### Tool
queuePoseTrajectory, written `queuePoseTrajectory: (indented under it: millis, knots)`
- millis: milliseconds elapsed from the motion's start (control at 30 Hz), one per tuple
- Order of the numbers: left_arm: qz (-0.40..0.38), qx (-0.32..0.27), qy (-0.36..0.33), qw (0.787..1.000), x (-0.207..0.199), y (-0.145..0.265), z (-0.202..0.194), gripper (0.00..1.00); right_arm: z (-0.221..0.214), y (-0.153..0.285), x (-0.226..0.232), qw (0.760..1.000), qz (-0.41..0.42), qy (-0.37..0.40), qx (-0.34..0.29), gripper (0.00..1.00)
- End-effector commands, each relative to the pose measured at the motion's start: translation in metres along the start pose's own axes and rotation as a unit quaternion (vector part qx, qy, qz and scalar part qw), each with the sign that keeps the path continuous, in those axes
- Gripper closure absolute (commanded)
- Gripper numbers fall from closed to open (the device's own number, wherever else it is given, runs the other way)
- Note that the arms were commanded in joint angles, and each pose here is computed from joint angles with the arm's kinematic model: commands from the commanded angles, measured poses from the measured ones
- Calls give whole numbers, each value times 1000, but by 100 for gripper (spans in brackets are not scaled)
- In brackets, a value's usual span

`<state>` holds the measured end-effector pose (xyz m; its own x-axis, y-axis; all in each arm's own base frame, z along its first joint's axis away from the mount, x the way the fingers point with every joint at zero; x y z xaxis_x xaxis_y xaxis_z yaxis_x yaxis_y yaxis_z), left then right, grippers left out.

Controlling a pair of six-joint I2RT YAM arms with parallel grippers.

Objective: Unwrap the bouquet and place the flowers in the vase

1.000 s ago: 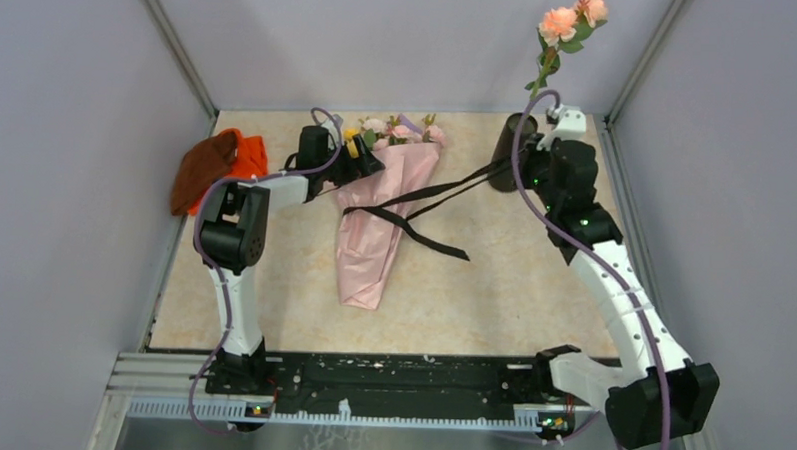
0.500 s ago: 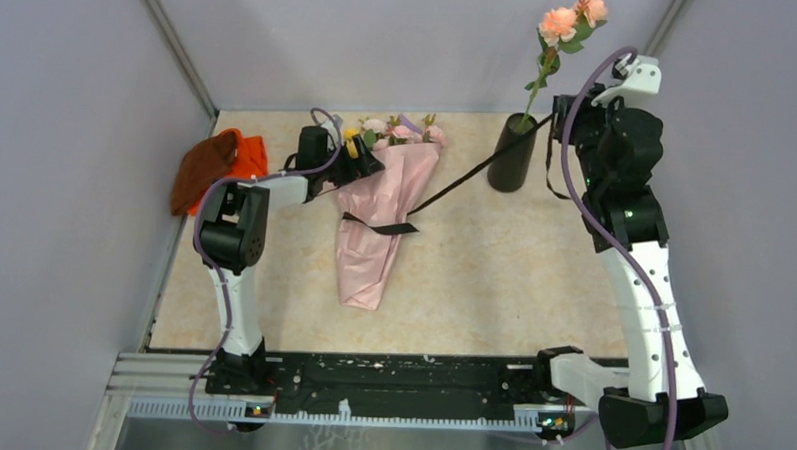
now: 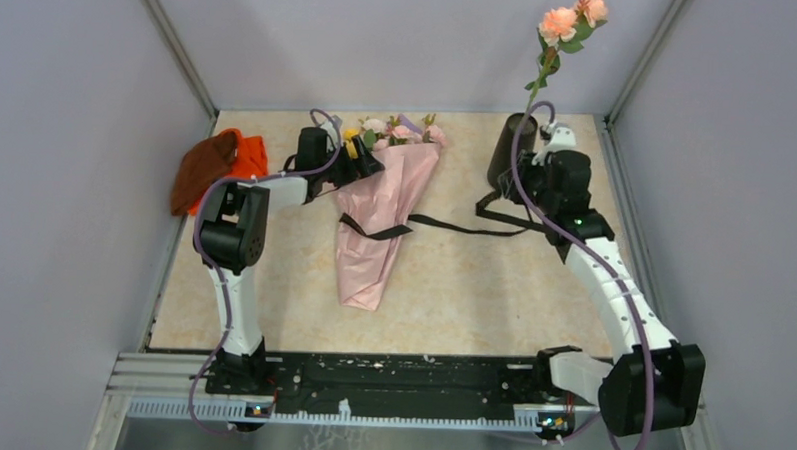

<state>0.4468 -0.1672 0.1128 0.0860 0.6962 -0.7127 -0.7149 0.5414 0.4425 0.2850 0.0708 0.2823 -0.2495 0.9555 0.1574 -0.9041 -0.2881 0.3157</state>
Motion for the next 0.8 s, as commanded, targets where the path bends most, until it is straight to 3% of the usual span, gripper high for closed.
queuePoseTrajectory:
  millis: [0, 67, 133, 433, 767]
  knots:
    - [21, 27, 20, 999, 15, 1, -15, 1, -12, -11, 16, 999, 26, 19, 16, 65]
    - [20, 27, 21, 999, 15, 1, -15, 1, -25, -19, 26, 998, 30, 35, 39, 55]
    - [20, 28, 23, 999, 16, 0, -16, 1, -37, -31, 37, 996, 52, 42, 61, 53]
    - [22, 27, 20, 999, 16, 2, -17, 1, -95, -100, 77, 976, 96, 96, 170, 53]
    - [25, 21, 13, 999, 17, 7, -18, 1, -111, -144, 90, 955, 69, 188, 217, 53]
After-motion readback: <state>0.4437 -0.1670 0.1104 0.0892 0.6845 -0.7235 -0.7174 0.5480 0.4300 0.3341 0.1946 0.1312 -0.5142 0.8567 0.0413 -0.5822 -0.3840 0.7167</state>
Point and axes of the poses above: each gripper's point midway between its finger pads, its own y axis back along the fingers, its own x axis along the line the jaws close on, z = x × y, the point moved 9 cm from there along y, back along the fingers, and after that the axes turned 10 degrees about y, right-handed, at the moved point
